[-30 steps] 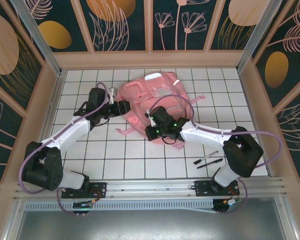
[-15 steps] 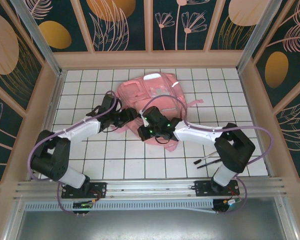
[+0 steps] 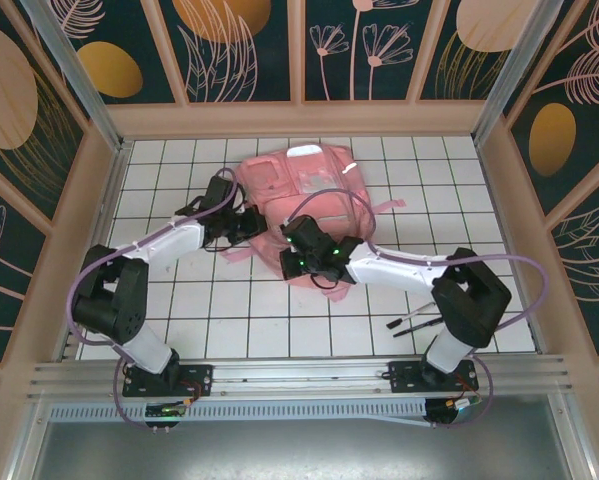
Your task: Pack the student bag
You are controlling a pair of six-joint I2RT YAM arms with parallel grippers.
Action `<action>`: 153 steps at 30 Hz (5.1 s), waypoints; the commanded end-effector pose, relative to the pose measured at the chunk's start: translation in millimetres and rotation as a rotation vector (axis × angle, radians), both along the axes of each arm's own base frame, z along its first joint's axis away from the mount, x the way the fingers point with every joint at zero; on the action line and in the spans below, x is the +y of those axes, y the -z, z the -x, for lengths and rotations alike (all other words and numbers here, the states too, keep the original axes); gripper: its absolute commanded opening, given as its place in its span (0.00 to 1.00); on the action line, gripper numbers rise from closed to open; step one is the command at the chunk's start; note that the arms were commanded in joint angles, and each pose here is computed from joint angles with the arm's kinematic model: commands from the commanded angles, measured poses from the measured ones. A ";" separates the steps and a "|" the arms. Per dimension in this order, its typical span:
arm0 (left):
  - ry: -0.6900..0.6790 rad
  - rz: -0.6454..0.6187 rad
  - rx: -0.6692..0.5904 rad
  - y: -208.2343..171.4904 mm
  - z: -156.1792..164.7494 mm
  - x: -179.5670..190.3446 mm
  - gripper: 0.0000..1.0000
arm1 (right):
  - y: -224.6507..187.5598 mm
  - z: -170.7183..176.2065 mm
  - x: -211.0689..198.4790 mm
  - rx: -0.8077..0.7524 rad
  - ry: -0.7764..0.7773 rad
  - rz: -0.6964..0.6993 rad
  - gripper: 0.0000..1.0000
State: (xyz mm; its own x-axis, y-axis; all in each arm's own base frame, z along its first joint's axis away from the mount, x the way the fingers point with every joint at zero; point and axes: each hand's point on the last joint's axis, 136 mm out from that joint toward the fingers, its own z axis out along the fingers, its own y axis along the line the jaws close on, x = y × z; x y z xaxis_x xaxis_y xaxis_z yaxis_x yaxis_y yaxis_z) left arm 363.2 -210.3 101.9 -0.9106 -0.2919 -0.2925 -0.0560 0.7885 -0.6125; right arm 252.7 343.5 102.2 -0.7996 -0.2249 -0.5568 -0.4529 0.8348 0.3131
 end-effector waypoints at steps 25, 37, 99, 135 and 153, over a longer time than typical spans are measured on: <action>-0.073 -0.272 -0.023 -29.6 -96.5 108.6 0.43 | -11.2 -8.9 39.4 0.006 -0.181 -0.032 0.00; -0.232 -0.125 0.094 -4.2 -3.6 95.3 0.45 | -9.6 5.9 91.2 -0.009 -0.299 -0.113 0.00; -0.141 -0.265 -0.019 -14.4 -100.2 122.0 0.06 | 10.3 -0.8 -30.1 0.020 -0.049 0.070 0.00; -0.396 -0.028 0.083 -12.6 -12.9 75.3 0.48 | -17.7 9.2 111.1 -0.025 -0.277 -0.128 0.00; -0.436 0.017 0.098 4.0 -6.4 69.4 0.15 | -20.9 11.9 113.0 -0.017 -0.283 -0.147 0.00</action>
State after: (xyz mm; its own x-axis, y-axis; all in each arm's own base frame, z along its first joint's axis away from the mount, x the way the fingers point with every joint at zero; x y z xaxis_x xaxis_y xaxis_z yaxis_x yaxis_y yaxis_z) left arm 366.9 -130.6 103.6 -0.7153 -0.6621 -0.2233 -0.4536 0.6831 -0.5724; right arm 249.5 439.6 102.5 -0.7278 -0.3726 -0.5757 -0.6360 0.6808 0.3634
